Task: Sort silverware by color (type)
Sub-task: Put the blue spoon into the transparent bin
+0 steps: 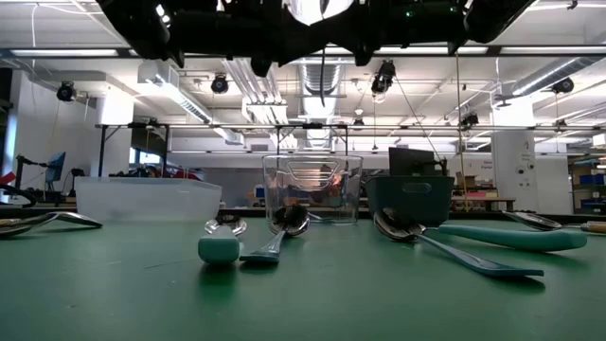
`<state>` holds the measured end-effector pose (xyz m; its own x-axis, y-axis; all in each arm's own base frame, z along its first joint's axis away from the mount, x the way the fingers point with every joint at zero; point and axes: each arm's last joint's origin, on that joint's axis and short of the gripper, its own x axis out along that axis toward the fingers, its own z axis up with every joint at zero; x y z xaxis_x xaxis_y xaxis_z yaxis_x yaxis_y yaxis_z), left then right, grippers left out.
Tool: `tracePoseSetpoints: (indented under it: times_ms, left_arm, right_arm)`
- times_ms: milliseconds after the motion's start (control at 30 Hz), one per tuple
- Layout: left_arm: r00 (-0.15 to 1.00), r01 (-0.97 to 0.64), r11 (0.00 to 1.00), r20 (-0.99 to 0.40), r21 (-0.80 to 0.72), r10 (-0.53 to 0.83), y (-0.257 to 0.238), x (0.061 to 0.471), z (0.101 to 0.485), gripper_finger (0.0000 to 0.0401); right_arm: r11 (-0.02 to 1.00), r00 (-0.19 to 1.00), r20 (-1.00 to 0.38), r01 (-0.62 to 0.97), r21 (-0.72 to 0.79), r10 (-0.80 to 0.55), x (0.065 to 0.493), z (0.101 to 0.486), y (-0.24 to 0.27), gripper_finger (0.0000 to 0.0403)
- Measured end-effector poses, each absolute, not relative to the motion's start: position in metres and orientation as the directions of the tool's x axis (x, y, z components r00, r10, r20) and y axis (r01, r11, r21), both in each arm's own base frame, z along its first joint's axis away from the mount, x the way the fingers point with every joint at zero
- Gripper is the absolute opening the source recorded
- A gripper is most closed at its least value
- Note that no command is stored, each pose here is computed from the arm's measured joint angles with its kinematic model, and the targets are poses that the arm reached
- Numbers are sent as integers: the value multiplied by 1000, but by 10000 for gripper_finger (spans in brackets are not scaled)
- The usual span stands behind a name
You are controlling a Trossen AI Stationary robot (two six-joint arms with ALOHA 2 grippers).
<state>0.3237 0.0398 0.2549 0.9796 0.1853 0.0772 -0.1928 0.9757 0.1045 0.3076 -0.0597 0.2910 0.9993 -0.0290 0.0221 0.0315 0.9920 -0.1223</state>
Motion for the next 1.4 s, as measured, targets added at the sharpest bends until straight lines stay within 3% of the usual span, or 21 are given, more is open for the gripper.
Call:
tracePoseSetpoints:
  times_ms: [267, 433, 600, 900, 1400]
  left_arm:
    - [980, -195, 971, -9, 136, 198, 43, 316, 258, 169]
    - [942, -292, 930, -103, 223, 320, 46, 294, 271, 193]
    - [905, -373, 887, -103, 273, 412, 45, 263, 293, 196]
    - [902, -415, 883, -26, 218, 430, 38, 211, 303, 197]
    - [901, -433, 882, 46, 188, 432, 32, 165, 307, 197]
  right_arm:
    - [993, 997, 3, 75, -89, -75, 310, 305, -62, 9]
    - [982, 982, -69, 170, -85, -176, 314, 323, -66, 9]
    - [976, 972, -106, 201, -85, -209, 324, 344, -71, 9]
    - [964, 941, -211, 265, -32, -265, 364, 363, -100, 9]
    - [906, 866, -367, 405, 120, -339, 406, 349, -148, 9]
